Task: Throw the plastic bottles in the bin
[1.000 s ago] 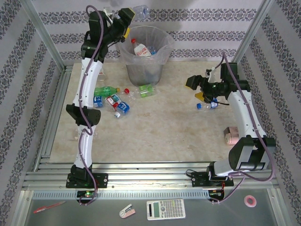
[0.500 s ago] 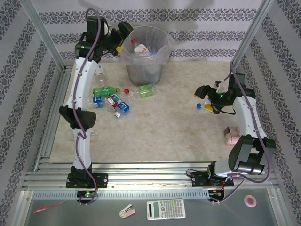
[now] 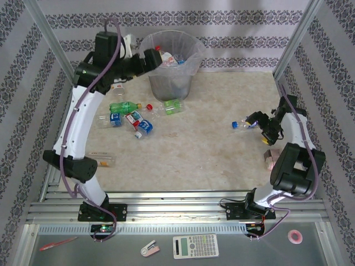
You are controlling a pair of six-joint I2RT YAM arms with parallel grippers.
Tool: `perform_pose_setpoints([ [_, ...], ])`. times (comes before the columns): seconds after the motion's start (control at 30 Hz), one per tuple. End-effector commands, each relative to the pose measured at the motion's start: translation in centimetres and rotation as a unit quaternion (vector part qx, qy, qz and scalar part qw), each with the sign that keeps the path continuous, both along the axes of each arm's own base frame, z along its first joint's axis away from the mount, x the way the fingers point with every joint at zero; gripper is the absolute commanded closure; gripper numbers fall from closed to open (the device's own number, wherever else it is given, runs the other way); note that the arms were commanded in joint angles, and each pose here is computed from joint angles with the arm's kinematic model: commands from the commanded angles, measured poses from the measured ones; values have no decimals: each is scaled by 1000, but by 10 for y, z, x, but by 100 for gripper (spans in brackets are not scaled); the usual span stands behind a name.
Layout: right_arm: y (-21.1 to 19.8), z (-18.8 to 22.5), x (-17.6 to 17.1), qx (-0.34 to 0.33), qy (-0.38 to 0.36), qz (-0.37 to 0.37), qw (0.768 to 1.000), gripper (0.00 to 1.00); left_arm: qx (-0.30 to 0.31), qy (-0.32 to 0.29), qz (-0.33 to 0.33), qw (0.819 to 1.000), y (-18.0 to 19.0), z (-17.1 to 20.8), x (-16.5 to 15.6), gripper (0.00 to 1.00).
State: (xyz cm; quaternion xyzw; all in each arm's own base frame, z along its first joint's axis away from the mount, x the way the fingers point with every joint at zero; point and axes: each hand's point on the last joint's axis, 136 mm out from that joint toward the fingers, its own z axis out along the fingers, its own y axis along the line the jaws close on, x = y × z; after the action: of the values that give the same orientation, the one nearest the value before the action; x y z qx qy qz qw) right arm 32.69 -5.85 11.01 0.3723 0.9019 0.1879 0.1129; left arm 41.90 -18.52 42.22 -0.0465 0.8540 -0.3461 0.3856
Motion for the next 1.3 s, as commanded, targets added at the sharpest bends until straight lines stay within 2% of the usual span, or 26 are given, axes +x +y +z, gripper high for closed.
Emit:
perform_pose_setpoints([
  [0.0,-20,-7,24,-13,-2,-37,999,2,8,-54,-18,998,-1,4,-10,0],
  [0.17,-37,-23,52,-13,15,-68,998,2,18,-54,-27,998,5,-16,-41,0],
  [0.4,-44,-46,79,2,38,-84,996,2,73,-38,15,996,40,-39,-84,0],
  [0.53,-42,-66,86,9,57,-90,994,4,86,-18,25,996,49,-51,-98,0],
  [0.7,-29,-77,95,-14,79,-51,995,10,110,8,52,993,62,-64,-104,0],
  [0.8,-13,-86,97,-20,86,-25,996,17,116,17,54,992,63,-69,-102,0],
  [0.93,10,-95,94,-11,89,-2,996,36,112,19,59,992,63,-71,-100,0],
  [1.0,23,-92,94,-11,80,12,997,41,112,19,63,992,64,-73,-100,0],
  [1.13,56,-69,100,8,37,44,998,45,108,28,61,992,62,-81,-97,0],
  [1.27,92,-24,108,62,-37,54,996,53,101,35,62,992,59,-90,-94,0],
])
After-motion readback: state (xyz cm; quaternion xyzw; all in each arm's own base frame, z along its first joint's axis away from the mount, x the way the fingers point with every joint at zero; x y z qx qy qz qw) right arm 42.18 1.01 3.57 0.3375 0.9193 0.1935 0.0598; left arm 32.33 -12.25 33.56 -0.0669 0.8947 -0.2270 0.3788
